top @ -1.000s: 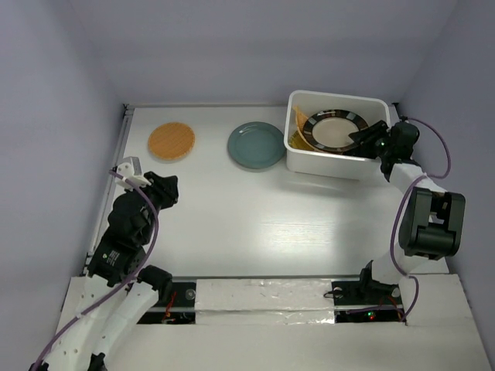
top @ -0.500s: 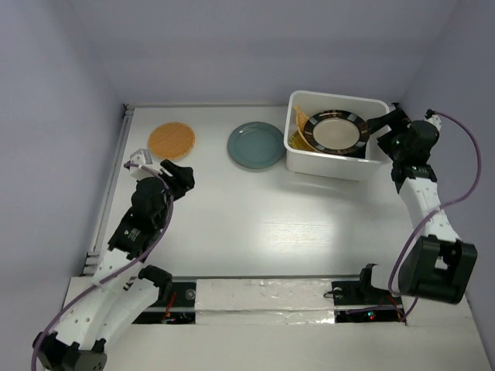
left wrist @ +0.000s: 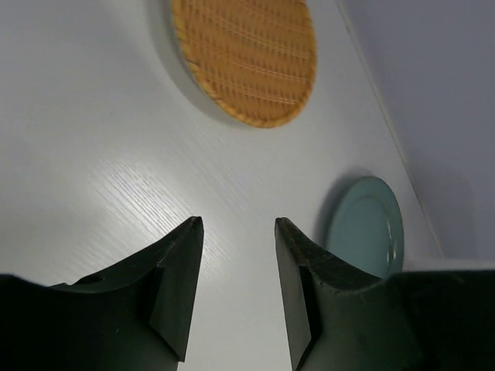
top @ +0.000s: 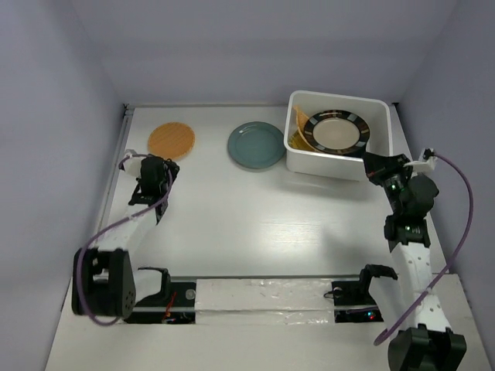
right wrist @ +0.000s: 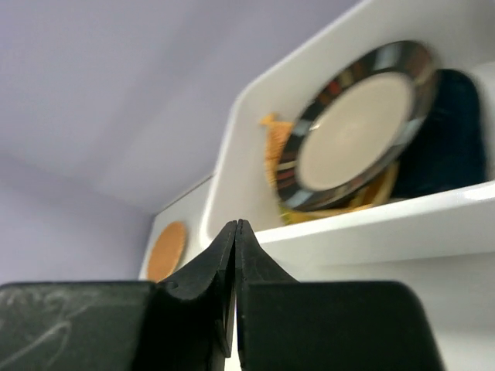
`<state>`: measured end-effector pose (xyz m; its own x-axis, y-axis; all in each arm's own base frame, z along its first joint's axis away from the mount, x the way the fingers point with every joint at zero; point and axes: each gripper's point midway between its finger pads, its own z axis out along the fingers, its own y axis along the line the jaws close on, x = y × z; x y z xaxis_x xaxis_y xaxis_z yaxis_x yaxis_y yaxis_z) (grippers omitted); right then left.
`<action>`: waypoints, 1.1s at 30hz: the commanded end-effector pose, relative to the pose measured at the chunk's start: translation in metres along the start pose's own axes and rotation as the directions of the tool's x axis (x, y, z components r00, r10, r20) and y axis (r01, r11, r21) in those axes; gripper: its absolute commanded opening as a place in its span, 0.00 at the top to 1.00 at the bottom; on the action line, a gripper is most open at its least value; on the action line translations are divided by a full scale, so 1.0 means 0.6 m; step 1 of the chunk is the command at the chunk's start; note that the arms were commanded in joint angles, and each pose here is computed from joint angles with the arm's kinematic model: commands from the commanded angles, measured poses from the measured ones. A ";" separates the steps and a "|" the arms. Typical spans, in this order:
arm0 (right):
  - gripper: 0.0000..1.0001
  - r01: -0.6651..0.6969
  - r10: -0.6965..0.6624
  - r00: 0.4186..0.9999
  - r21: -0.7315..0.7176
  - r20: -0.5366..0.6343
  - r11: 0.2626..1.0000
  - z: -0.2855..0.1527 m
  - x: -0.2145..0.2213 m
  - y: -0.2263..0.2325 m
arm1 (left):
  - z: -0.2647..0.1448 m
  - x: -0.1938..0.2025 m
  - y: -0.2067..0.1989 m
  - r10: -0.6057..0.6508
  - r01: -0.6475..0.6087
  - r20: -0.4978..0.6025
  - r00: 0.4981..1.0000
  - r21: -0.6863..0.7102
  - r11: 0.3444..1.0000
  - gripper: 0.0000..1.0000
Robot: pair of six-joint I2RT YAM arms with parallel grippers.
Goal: Place the plates into the plastic bin on the countertop
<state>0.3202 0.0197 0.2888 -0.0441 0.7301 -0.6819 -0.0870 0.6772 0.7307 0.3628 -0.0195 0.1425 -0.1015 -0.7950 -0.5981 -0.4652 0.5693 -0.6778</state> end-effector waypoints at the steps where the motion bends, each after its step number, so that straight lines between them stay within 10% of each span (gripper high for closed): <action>1: 0.94 0.021 -0.024 1.000 -0.235 -0.007 0.972 -0.031 0.017 0.087 | 0.048 -0.031 -0.041 -0.137 0.134 0.029 0.990 0.074 0.988 0.62; 20: 0.82 -0.040 -0.125 0.938 -0.457 -0.324 0.888 -0.036 0.168 0.128 | 0.267 0.005 0.037 -0.290 0.285 -0.053 0.955 -0.084 0.955 0.48; 25: 0.82 -0.051 -0.121 0.933 -0.457 -0.338 0.888 -0.027 0.175 0.123 | 0.302 0.019 0.043 -0.319 0.313 -0.059 0.946 -0.095 0.945 0.61; 29: 0.82 -0.045 -0.123 0.933 -0.448 -0.339 0.893 -0.022 0.180 0.119 | 0.308 0.029 0.049 -0.335 0.331 -0.062 0.940 -0.075 0.941 0.96; 33: 0.82 -0.043 -0.148 0.922 -0.473 -0.358 0.880 -0.027 0.192 0.134 | 0.284 0.009 0.032 -0.332 0.332 -0.053 0.942 0.002 0.943 1.00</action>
<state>0.2968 0.1455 0.2481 -0.4272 0.5707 -0.7013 -0.4539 0.5354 0.7123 0.5152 0.0195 0.0476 0.0161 -0.9554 -0.2950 -0.4845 0.2506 -0.8381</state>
